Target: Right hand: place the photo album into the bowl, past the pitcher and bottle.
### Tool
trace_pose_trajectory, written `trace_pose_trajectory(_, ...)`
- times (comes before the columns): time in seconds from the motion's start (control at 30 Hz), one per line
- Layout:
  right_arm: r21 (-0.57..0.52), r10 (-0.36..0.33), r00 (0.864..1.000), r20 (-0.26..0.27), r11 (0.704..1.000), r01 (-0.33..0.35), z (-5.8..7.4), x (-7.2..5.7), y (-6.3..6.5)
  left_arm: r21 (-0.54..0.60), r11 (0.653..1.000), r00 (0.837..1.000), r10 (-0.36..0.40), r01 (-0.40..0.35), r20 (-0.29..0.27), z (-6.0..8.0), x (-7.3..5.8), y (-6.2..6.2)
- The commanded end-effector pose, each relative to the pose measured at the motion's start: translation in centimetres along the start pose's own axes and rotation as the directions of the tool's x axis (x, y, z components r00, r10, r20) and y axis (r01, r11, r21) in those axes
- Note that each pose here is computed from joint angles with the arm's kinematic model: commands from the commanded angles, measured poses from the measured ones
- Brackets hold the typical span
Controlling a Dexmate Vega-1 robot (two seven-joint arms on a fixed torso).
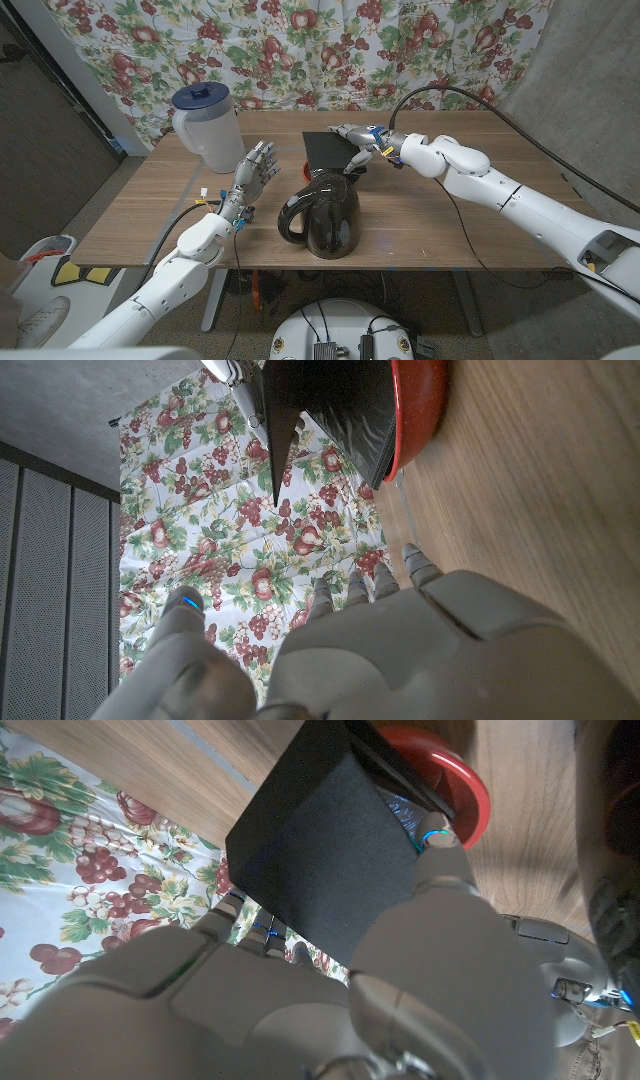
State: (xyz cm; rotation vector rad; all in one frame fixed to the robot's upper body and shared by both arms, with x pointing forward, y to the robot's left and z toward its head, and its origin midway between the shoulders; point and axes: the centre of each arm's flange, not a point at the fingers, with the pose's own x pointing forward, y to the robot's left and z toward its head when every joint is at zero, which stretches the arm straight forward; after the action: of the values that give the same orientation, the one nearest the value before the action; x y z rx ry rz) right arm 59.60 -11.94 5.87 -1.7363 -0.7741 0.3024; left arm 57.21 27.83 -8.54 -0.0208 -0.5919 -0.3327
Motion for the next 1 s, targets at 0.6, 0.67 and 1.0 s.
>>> trace_pose_trajectory(0.6,-0.021,0.035,0.999,0.013,0.999,-0.034,0.99,1.11,0.26,-0.013,1.0,1.0,0.01,-0.01,0.0,-0.47,-0.22,0.75)
trace_pose_trajectory(0.67,-0.022,0.035,0.999,0.011,0.999,-0.035,0.98,1.11,0.27,-0.013,1.0,1.0,0.009,-0.009,-0.001,-0.48,-0.18,0.76)
trace_pose_trajectory(1.0,-0.024,0.044,0.999,0.016,0.999,-0.044,0.94,1.07,0.34,-0.013,1.0,1.0,0.008,-0.008,0.0,-0.51,-0.09,0.72)
